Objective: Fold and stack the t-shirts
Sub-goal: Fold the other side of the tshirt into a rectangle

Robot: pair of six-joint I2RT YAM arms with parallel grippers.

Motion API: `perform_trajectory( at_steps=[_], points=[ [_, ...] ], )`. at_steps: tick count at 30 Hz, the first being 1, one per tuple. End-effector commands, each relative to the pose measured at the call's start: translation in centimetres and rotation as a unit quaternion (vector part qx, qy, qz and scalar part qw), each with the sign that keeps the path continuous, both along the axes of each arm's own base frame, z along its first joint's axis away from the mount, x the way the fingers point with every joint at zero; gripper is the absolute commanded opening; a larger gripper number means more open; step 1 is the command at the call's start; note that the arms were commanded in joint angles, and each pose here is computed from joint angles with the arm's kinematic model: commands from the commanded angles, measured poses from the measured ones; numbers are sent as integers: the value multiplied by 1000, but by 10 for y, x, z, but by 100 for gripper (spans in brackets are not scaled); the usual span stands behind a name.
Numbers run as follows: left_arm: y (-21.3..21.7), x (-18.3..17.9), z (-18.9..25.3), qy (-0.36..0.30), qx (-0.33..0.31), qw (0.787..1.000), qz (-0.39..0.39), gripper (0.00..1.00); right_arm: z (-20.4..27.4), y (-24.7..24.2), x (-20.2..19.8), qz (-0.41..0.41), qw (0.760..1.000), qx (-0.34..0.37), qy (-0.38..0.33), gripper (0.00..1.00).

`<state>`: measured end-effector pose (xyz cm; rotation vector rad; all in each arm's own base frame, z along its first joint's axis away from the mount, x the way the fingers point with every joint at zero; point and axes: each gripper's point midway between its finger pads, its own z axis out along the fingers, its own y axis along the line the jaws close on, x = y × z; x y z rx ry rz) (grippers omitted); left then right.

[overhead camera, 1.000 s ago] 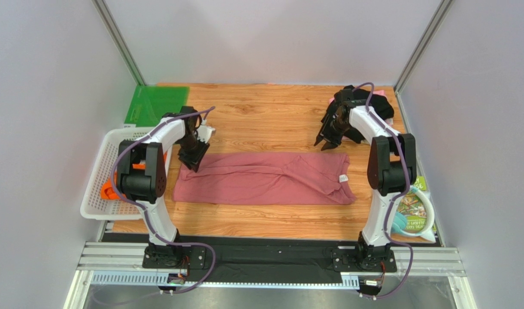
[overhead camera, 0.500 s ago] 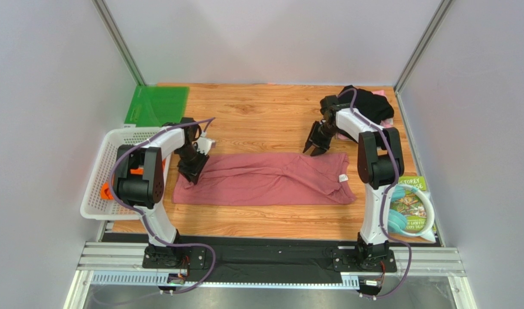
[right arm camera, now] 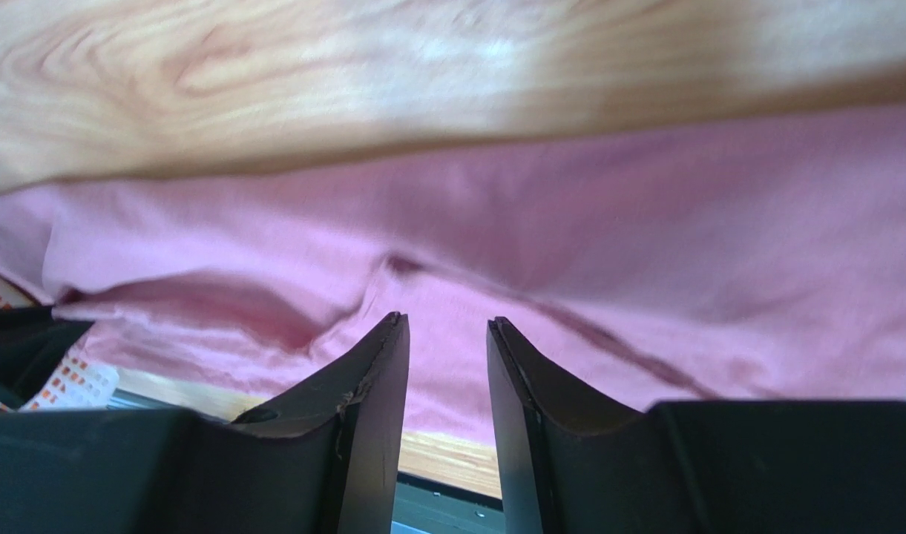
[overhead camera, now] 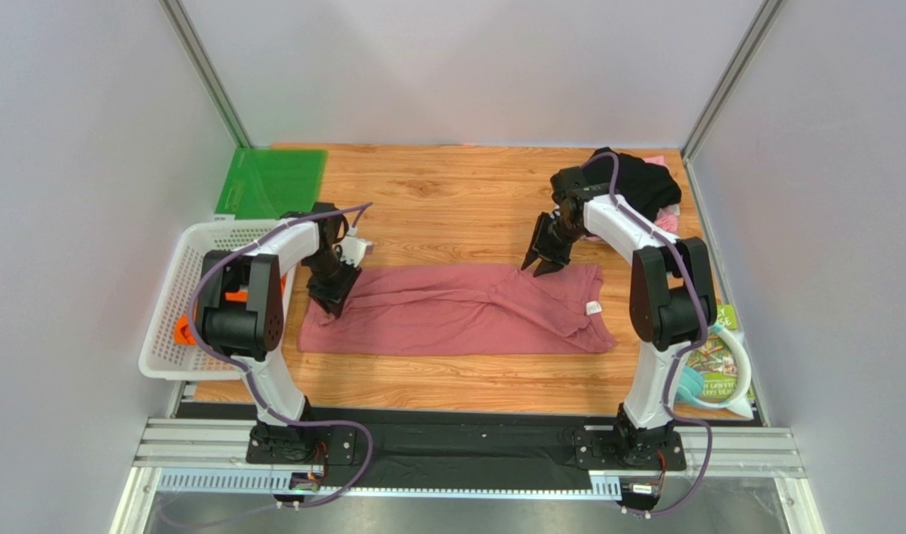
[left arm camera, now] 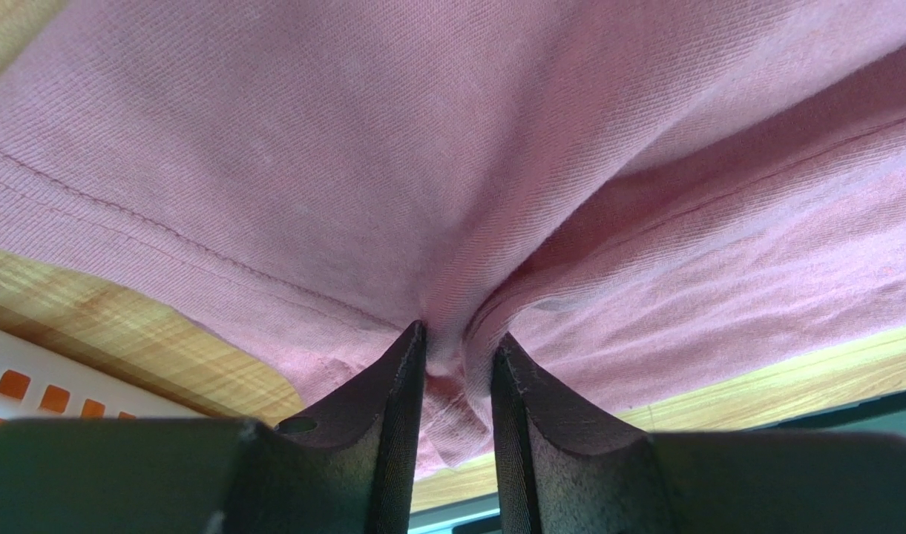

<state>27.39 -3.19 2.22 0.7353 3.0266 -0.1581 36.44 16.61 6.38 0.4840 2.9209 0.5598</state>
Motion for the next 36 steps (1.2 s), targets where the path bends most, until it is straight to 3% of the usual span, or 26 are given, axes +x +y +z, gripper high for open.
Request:
perform_trajectory(
  at_steps=[1,7,19,36],
  points=[
    [-1,9,7,-24,-3,1000,-9,34,28,5,-17,17,999,4,-35,37],
    [-1,13,9,-29,-2,1000,-9,34,32,4,-29,17,999,7,-39,38],
    [0,12,11,-29,1,1000,-7,34,28,36,13,48,998,16,-32,43],
    [2,17,19,-45,5,999,-11,34,-4,35,6,41,999,4,9,38]
  ],
)
